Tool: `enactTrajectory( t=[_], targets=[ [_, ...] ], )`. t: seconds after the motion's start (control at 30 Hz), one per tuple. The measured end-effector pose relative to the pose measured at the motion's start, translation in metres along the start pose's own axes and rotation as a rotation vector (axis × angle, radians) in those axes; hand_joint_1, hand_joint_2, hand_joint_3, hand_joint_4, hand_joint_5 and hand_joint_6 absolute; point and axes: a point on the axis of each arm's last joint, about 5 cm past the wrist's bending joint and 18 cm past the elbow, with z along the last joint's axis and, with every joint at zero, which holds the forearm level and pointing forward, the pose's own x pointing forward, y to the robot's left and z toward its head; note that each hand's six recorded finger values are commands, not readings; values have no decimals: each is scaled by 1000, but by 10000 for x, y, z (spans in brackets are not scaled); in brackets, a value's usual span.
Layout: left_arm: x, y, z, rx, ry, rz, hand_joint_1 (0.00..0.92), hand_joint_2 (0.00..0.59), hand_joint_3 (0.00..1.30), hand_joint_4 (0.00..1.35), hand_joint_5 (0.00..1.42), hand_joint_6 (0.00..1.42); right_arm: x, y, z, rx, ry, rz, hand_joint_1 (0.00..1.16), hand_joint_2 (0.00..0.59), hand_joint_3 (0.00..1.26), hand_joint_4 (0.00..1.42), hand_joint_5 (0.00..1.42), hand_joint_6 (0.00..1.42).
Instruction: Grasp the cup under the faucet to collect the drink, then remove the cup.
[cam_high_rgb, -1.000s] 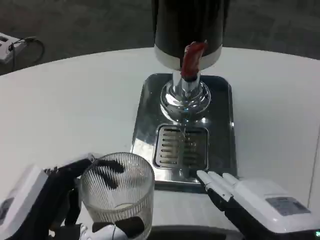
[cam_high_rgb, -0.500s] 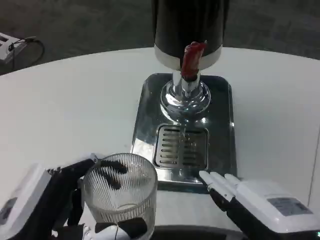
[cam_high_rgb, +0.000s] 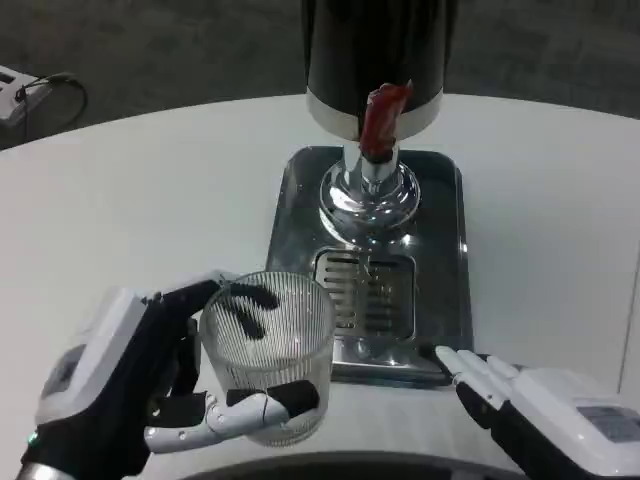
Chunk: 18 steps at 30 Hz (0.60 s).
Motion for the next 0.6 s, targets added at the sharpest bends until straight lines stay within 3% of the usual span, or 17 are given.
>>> enactTrajectory(
  t=[0.03,0.33,0.5,0.6],
  targets=[
    [72,-29,-24,10,4,-3,467,127,1044,1090,1304,1424,-29,-1,-23,5,15,0,341,426,0,0,0,0],
    [485,-145,-145,52,43,23,467,127,1044,1090,1304,1424,-179,-33,-76,11,49,-17,345,428,0,0,0,0],
    [656,-197,-278,65,80,3,467,127,1044,1090,1304,1424,-238,-59,-94,8,48,-19,341,435,0,0,0,0],
    [780,-222,-307,88,78,-6,467,127,1044,1090,1304,1424,-250,-72,-108,11,51,-23,339,439,0,0,0,1]
  ],
)
